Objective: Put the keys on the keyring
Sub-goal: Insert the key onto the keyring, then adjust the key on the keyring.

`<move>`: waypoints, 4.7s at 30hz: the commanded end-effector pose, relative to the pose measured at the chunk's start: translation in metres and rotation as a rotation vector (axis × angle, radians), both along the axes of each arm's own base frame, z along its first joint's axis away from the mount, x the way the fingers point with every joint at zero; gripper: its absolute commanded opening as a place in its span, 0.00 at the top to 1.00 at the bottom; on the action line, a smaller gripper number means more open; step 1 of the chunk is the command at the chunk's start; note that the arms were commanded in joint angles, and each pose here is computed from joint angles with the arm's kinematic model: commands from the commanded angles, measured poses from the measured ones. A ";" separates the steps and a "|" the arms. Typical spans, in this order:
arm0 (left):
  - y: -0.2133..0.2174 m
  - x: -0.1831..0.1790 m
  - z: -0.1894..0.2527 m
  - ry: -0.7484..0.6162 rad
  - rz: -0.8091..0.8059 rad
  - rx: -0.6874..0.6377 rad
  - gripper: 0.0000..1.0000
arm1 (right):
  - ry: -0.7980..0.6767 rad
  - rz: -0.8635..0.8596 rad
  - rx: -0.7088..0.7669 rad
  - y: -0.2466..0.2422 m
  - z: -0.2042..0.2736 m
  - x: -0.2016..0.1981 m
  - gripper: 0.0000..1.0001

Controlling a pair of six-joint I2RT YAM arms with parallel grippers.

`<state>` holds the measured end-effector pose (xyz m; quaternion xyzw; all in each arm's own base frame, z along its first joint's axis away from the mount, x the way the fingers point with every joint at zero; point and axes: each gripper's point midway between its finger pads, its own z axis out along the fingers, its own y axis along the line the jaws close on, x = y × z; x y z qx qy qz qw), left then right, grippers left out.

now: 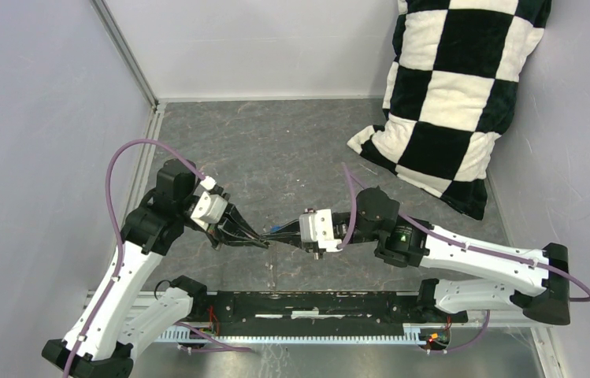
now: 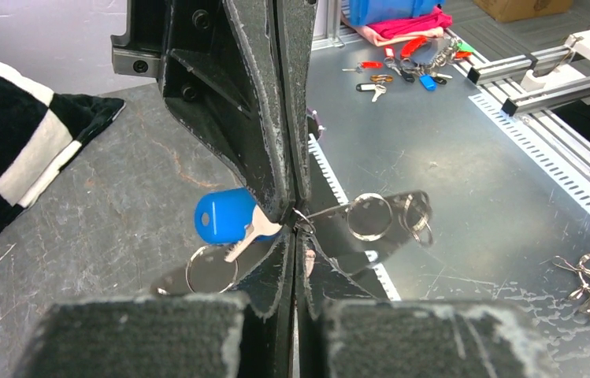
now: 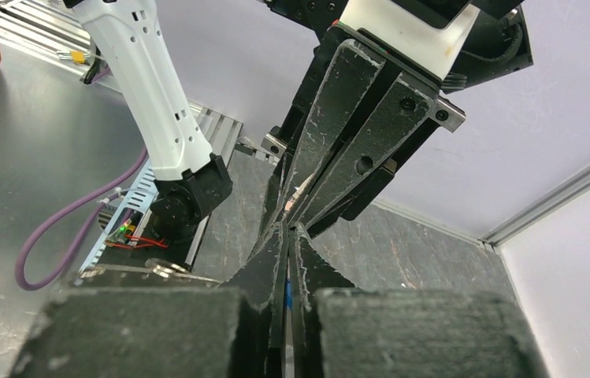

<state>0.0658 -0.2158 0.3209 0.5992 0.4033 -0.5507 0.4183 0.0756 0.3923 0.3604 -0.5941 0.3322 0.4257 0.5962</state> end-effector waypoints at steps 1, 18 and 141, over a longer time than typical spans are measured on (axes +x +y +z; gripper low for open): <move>0.001 -0.011 0.014 -0.069 -0.066 -0.065 0.98 | -0.028 0.006 -0.010 0.005 0.012 0.002 0.96; 0.002 -0.014 0.016 -0.096 -0.075 -0.080 0.98 | -0.018 -0.024 -0.098 0.004 0.020 0.015 0.69; 0.016 0.038 0.037 -0.375 0.279 -0.006 0.69 | 0.226 -0.137 -0.278 -0.021 0.010 0.038 1.00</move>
